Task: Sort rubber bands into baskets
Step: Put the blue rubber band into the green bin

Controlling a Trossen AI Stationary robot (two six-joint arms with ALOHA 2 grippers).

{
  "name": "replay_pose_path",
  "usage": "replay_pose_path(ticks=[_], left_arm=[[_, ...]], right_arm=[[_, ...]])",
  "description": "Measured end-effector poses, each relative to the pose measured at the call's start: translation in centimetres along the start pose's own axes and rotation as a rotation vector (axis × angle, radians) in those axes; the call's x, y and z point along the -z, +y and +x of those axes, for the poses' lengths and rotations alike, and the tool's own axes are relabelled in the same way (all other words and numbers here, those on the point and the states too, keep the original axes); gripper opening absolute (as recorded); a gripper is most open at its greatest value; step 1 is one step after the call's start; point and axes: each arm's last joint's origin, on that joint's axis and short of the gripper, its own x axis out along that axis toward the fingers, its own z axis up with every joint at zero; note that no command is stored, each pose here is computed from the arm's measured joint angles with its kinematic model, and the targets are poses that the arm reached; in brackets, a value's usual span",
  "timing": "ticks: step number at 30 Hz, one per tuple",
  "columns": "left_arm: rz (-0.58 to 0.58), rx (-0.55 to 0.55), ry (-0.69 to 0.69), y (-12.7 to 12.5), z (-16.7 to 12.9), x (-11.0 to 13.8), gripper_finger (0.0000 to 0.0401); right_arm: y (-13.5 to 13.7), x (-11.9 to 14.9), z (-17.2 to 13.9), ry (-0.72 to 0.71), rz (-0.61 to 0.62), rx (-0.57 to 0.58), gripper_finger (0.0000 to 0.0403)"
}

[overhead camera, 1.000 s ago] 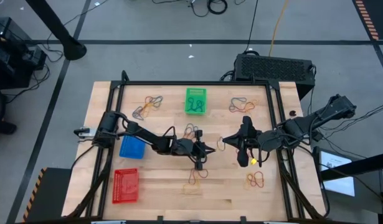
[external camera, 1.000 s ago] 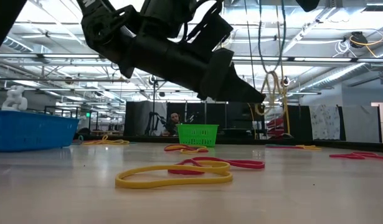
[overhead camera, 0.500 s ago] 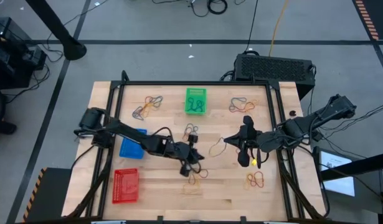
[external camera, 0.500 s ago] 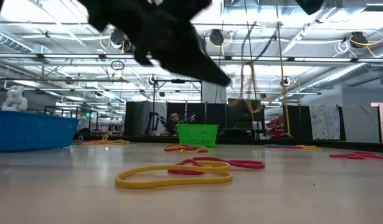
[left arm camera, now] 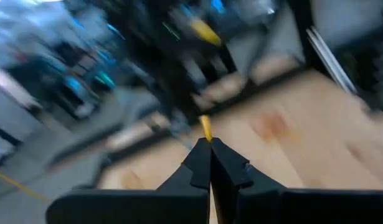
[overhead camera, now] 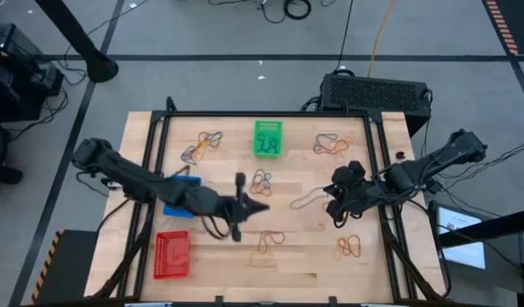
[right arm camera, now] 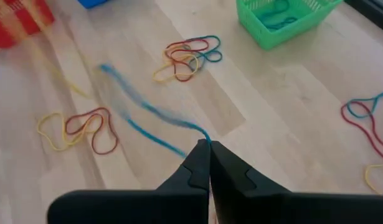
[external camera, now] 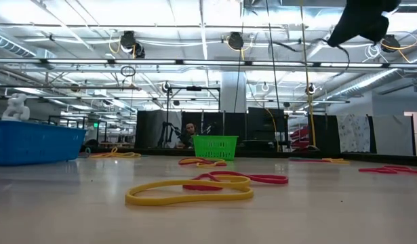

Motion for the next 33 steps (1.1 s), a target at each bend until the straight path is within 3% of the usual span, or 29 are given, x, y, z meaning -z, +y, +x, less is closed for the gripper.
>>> replay_pose_path(ticks=[7,13,19,26,33], left_arm=[[-0.071,-0.155,-0.15,3.8,-3.2,-2.9,0.0],[-0.103,-0.141,-0.064,4.6,-3.2,-1.9,0.0],[-0.146,-0.006,0.053,3.0,0.8,1.8,0.0],[-0.134,-0.011,0.12,0.3,6.1,6.6,0.0],[-0.181,-0.043,-0.01,-0.7,11.1,10.8,0.0]], right_arm=[[0.2,1.4,2.2,0.045,-0.046,0.056,0.0],[1.3,1.0,2.8,-0.001,-0.091,0.008,0.0],[1.4,-0.5,1.3,-0.119,-0.098,-0.054,0.0],[1.2,-3.5,-2.2,-0.314,-0.082,-0.031,0.0],[1.8,-5.7,-4.3,-0.422,-0.101,-0.074,0.0]])
